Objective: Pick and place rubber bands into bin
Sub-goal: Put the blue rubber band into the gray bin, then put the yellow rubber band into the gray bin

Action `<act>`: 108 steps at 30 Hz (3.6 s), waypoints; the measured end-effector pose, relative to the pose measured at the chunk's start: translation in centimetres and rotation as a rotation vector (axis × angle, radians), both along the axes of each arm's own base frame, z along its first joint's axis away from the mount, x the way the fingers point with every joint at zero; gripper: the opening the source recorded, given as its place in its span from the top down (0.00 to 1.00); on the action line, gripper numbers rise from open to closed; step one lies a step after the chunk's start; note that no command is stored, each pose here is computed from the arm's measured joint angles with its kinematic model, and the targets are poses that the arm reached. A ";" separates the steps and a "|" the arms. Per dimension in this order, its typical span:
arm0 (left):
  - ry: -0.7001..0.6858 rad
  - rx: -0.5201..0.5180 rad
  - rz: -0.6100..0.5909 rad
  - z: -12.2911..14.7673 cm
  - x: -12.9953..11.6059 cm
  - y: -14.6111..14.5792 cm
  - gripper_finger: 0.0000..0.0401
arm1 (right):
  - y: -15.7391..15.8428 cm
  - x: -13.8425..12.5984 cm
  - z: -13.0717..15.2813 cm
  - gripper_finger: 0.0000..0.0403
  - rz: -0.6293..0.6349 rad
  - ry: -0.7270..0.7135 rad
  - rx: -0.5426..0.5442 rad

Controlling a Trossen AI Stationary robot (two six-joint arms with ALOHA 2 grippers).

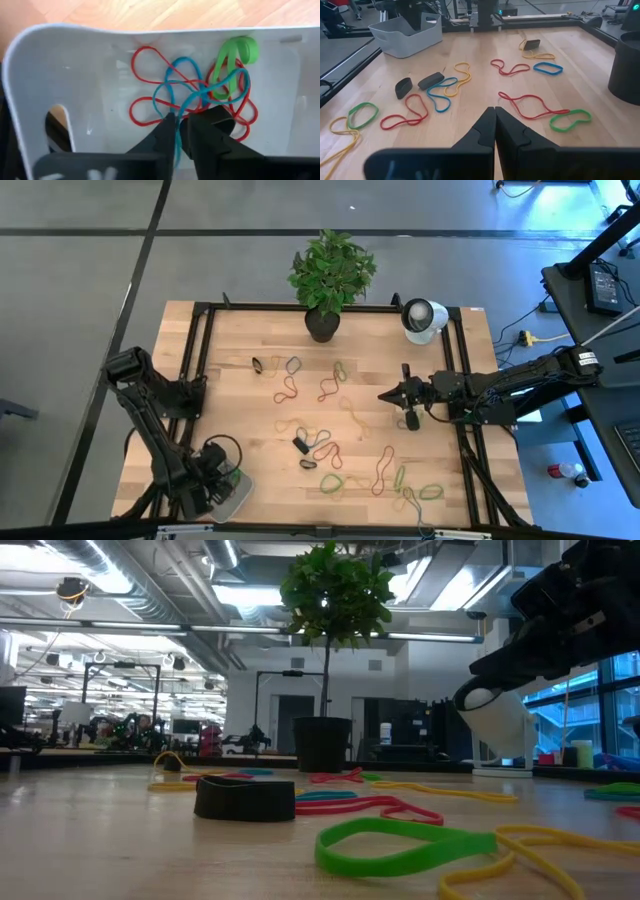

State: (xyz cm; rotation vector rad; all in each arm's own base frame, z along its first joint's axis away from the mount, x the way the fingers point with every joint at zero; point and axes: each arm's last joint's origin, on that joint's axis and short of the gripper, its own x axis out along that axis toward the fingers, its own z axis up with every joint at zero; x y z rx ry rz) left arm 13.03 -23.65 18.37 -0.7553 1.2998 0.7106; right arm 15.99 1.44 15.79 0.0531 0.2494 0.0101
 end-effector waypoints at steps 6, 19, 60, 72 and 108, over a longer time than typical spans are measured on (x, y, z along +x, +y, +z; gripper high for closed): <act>0.004 -0.002 0.006 -0.6 0.2 -0.4 0.71 | 0.0 0.0 0.0 0.98 -0.001 0.000 0.000; -0.397 0.104 -0.062 3.7 0.4 1.8 0.74 | 0.0 0.0 0.0 0.98 -0.003 0.000 0.000; -0.762 0.599 -0.743 -5.5 15.4 16.1 1.00 | 7.1 6.2 2.5 1.00 -0.148 0.608 0.130; -0.749 0.698 -0.806 -5.5 14.1 16.7 1.00 | 10.2 13.2 2.6 0.99 -0.193 0.914 0.026; -0.816 0.599 -0.779 -2.8 12.5 15.5 1.00 | 19.6 15.6 -3.3 0.95 0.133 0.868 0.015</act>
